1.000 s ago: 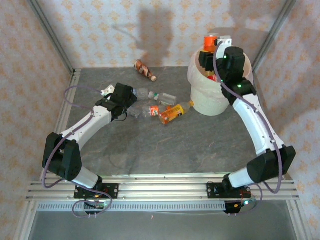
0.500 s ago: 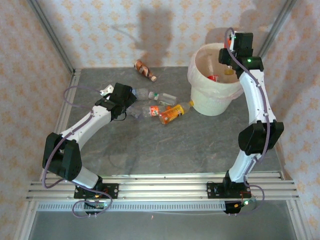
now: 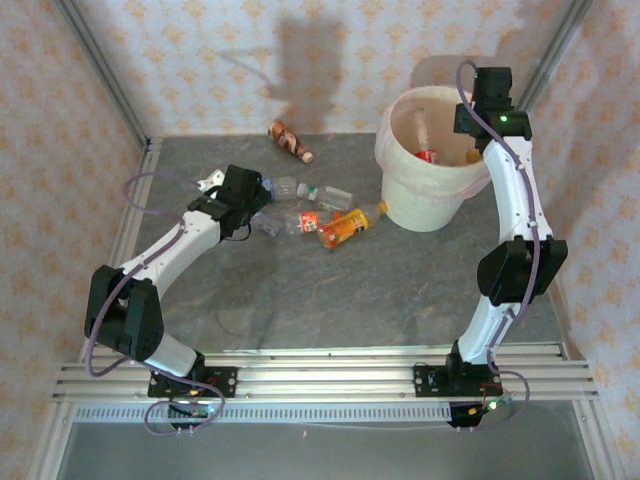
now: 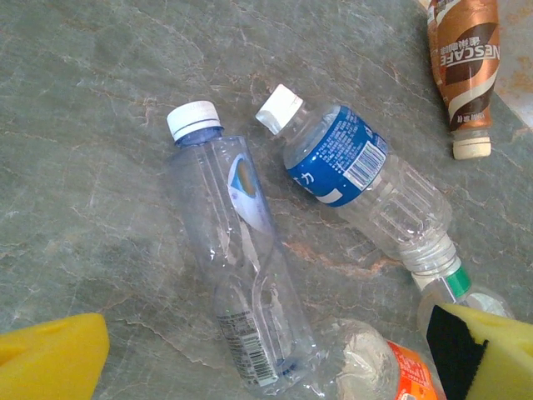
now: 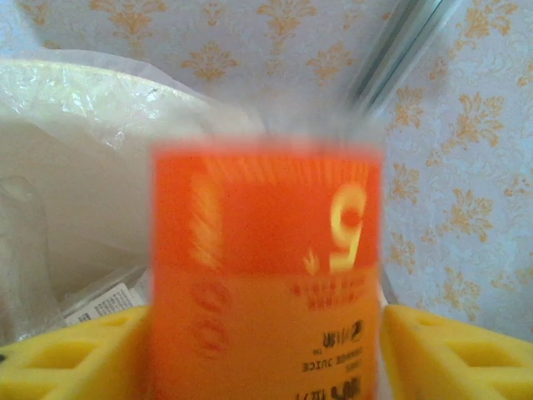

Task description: Put the plastic bottles in the bin

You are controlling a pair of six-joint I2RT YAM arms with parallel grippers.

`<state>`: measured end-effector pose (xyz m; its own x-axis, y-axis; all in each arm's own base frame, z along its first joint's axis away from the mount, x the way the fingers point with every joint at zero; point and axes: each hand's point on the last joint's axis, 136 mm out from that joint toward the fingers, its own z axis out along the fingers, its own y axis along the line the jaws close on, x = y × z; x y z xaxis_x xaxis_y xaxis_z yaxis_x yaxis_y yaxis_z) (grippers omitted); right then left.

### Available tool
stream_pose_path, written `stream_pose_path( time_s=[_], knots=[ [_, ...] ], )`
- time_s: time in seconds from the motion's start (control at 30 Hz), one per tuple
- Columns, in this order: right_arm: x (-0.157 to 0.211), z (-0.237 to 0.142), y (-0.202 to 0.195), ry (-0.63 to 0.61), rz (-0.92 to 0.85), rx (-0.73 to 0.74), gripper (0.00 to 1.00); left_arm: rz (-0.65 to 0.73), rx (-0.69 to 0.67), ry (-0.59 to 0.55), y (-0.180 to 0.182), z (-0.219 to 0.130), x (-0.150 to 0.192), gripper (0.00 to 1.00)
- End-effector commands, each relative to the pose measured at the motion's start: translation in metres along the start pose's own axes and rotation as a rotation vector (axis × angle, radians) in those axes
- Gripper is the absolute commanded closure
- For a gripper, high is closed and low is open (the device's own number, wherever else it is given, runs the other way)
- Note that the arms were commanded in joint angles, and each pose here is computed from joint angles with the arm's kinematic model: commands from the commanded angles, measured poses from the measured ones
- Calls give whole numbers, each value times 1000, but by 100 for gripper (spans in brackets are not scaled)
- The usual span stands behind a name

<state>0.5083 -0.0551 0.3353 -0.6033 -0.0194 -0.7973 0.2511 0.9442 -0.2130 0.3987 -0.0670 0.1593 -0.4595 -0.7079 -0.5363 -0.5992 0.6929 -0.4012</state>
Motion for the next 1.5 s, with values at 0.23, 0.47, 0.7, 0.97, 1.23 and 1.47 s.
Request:
stream_pose_path(
  time_s=[0.23,0.47,0.7,0.97,1.23,1.47],
  knots=[
    [-15,-34,-19,-96,48,42,13,-6,-10,10,6,6,3,0],
    [-23,-64,-32,-193,186,46,1,-4,3,40,-1,14,7,0],
    [-21,-104,-20,-284,253,-113,1,-51,-21,69,5,31,7,0],
    [-7,-152,14,-372,277,-408,1,-72,-58,70,13,43,-2,0],
    [21,-155,23,-320,273,-447,1,-46,-135,105,20,74,-8,0],
    [40,-154,21,-284,285,-437,1,-66,-158,121,21,102,-13,3]
  ],
)
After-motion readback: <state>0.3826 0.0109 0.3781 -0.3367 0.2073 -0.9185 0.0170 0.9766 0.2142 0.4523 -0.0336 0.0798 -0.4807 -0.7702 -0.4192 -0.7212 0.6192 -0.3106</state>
